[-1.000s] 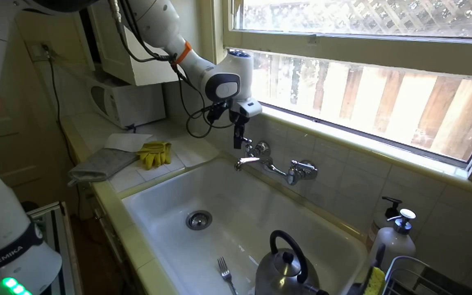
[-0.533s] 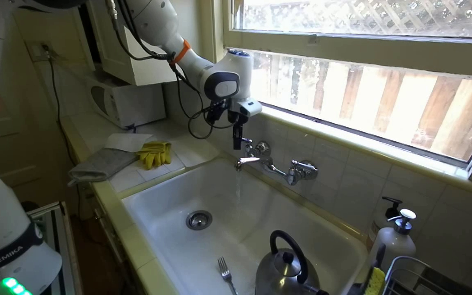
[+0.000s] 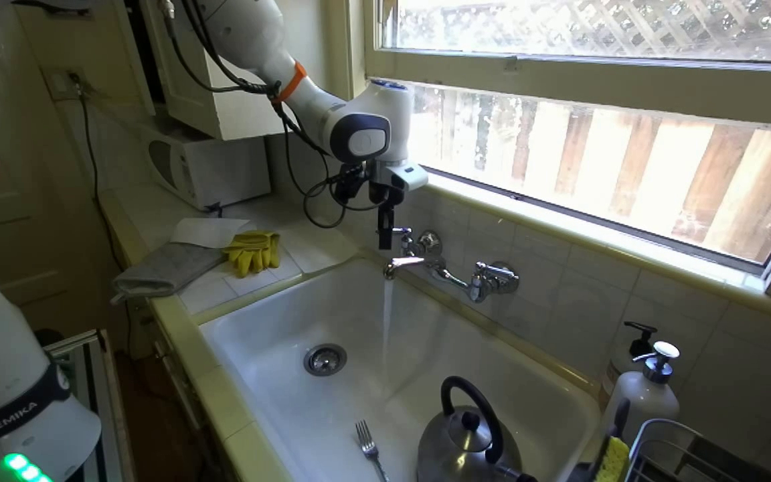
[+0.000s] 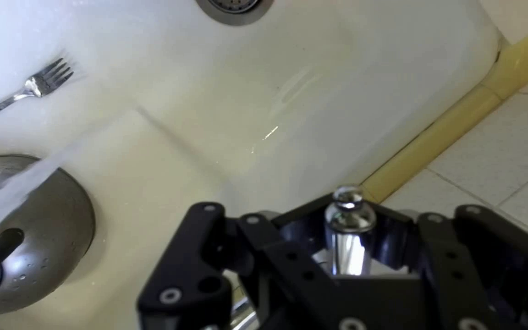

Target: Turn on the water to the faucet by turning both handles

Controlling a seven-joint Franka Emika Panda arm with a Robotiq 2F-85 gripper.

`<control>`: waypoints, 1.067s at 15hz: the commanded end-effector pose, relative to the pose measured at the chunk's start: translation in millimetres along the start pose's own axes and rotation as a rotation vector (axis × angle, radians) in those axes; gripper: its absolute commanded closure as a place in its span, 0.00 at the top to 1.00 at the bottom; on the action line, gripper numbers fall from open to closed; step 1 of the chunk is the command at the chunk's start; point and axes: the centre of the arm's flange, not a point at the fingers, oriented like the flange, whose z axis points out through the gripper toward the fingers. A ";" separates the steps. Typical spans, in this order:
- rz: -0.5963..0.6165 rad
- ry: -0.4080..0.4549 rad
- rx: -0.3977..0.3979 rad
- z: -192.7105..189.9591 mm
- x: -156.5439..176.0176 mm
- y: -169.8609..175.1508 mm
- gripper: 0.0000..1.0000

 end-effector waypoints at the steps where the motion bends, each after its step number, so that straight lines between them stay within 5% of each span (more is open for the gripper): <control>1: -0.017 0.003 -0.032 -17.8 -0.6 22.7 0.00; 6: -0.027 0.012 -0.035 -17.3 -1.5 20.4 0.00; 7: -0.025 0.012 -0.038 -17.6 -1.6 20.3 0.25; 9: -0.034 0.011 -0.044 -20.0 -2.0 20.3 0.31; 16: -0.034 0.025 -0.061 -31.7 0.5 27.1 0.84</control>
